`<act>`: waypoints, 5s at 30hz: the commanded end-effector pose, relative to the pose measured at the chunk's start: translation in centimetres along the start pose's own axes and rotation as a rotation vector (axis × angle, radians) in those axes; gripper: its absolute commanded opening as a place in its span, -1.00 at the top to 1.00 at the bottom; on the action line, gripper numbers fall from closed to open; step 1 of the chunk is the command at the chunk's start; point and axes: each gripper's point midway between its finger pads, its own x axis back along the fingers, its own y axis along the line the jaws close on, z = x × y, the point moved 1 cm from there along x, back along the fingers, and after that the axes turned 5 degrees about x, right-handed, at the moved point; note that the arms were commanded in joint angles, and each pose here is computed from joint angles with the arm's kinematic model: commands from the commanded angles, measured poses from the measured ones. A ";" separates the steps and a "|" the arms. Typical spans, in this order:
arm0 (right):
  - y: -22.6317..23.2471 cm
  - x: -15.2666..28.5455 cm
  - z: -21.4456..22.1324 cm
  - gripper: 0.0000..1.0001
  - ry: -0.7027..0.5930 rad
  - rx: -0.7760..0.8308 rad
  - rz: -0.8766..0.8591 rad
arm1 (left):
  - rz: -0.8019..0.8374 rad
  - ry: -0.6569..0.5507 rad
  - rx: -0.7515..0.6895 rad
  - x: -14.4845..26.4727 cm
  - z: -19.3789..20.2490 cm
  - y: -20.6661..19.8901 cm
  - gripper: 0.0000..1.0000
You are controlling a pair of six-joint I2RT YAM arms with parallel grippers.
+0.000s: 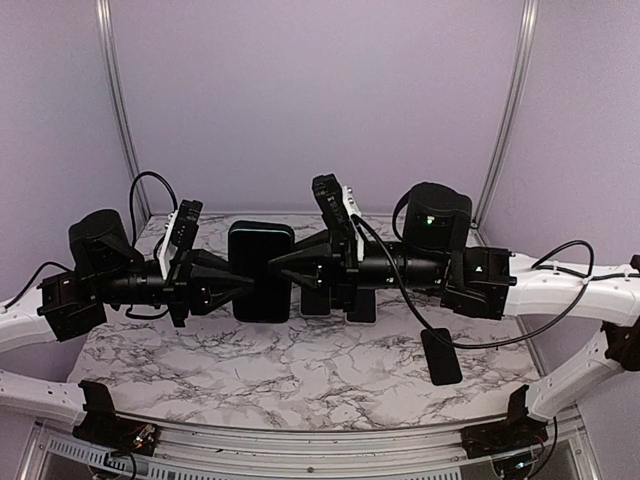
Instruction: Put the phone into the phone case
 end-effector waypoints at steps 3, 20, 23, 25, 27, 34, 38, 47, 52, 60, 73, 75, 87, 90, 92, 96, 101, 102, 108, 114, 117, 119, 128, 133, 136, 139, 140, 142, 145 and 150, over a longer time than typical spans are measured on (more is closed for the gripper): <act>0.1 0.2 -1.1 1.00 -0.040 0.016 -0.010 | 0.022 -0.089 -0.049 0.7 -3.1 -1.1 1.00; 0.8 0.2 -1.4 1.00 -0.025 0.036 -0.057 | 0.023 -0.121 -0.057 0.8 -5.3 -1.5 1.00; 0.9 0.2 -1.2 1.00 -0.018 0.036 -0.060 | 0.008 -0.130 -0.071 1.0 -5.5 -1.4 1.00; 1.1 0.2 -1.1 1.00 -0.016 0.038 -0.074 | 0.003 -0.131 -0.063 0.9 -5.7 -1.3 0.21; 1.2 0.1 -1.1 1.00 -0.014 0.038 -0.088 | 0.005 -0.131 -0.058 0.7 -5.9 -1.2 0.17; 1.3 0.1 -1.4 1.00 -0.017 0.042 -0.086 | -0.006 -0.088 -0.048 0.2 -5.1 -0.7 1.00; 1.2 0.3 -1.3 1.00 -0.014 0.043 -0.082 | -0.020 -0.078 -0.062 0.5 -4.8 -0.7 1.00; 1.9 1.2 -3.5 1.00 -0.080 0.078 -0.102 | -0.026 -0.032 -0.061 0.7 -2.6 -0.4 -0.25; 2.0 1.2 -3.8 1.00 -0.094 0.079 -0.112 | -0.029 0.002 0.006 -0.2 -1.3 0.2 0.26; 2.2 1.1 -4.1 1.00 -0.110 0.086 -0.123 | 0.005 -0.002 0.008 -0.5 -1.3 -0.3 1.00; 1.4 0.9 -3.2 0.04 -0.035 0.114 -0.079 | -0.037 -0.029 -0.077 0.4 -1.6 -0.2 1.00; 1.4 0.7 -3.0 0.21 -0.021 0.109 -0.084 | -0.035 -0.028 -0.076 0.4 -1.6 -0.2 1.00; 0.4 -0.4 -1.4 0.08 0.045 0.077 -0.056 | -0.023 -0.027 -0.077 0.3 -1.7 -0.4 1.00; 0.0 -0.6 -1.1 0.02 0.056 0.071 -0.039 | -0.017 -0.027 -0.078 0.3 -1.8 -0.5 1.00; 0.1 -0.6 -1.1 0.13 0.051 0.064 -0.047 | -0.014 -0.027 -0.078 0.3 -1.8 -0.5 1.00; 0.4 -0.7 -1.2 0.84 0.048 0.058 -0.076 | -0.014 -0.027 -0.078 0.3 -1.8 -0.5 1.00; 0.2 -0.5 -1.2 1.00 0.049 0.055 -0.068 | -0.013 -0.022 -0.075 0.1 -1.7 -0.5 1.00; 0.2 -0.5 -1.3 1.00 0.045 0.058 -0.067 | -0.015 -0.021 -0.075 0.1 -1.8 -0.4 1.00; 0.5 -0.2 -1.7 1.00 0.030 0.065 -0.080 | -0.024 -0.035 -0.073 0.1 -2.5 -0.4 0.11; 0.7 0.1 -2.2 1.00 0.012 0.070 -0.082 | -0.026 -0.029 -0.078 0.1 -2.4 -0.4 1.00; 0.7 0.1 -2.1 1.00 0.016 0.069 -0.080 | -0.021 -0.021 -0.074 0.0 -2.2 -0.4 1.00; 0.4 0.2 -2.0 0.83 0.019 0.064 -0.064 | -0.037 -0.034 -0.080 0.2 -2.5 -0.2 1.00; -0.8 0.9 2.3 -0.41 0.057 -0.051 0.036 | -0.109 -0.162 -0.038 1.6 -5.3 0.2 1.00; -0.5 0.4 3.9 -0.06 0.067 -0.098 0.009 | -0.065 -0.168 0.001 1.2 -5.4 -0.3 1.00; -0.1 0.0 3.7 0.49 0.053 -0.099 -0.024 | -0.068 -0.161 0.018 1.0 -5.0 -0.1 1.00; 0.2 -0.4 3.5 0.89 0.048 -0.097 -0.057 | -0.070 -0.159 0.040 0.9 -4.8 0.0 1.00; 0.3 -0.5 3.5 0.97 0.050 -0.100 -0.062 | -0.072 -0.159 0.052 0.8 -4.8 0.1 1.00; 0.3 -0.5 3.5 1.00 0.051 -0.104 -0.066 | -0.086 -0.160 0.065 0.8 -4.7 0.4 1.00; 0.2 -0.3 3.5 1.00 0.050 -0.116 -0.058 | -0.151 -0.167 0.081 1.1 -4.4 1.5 1.00; -2.5 0.7 4.7 1.00 0.099 -0.239 0.062 | -0.517 -0.156 0.138 3.1 -2.2 7.3 -0.15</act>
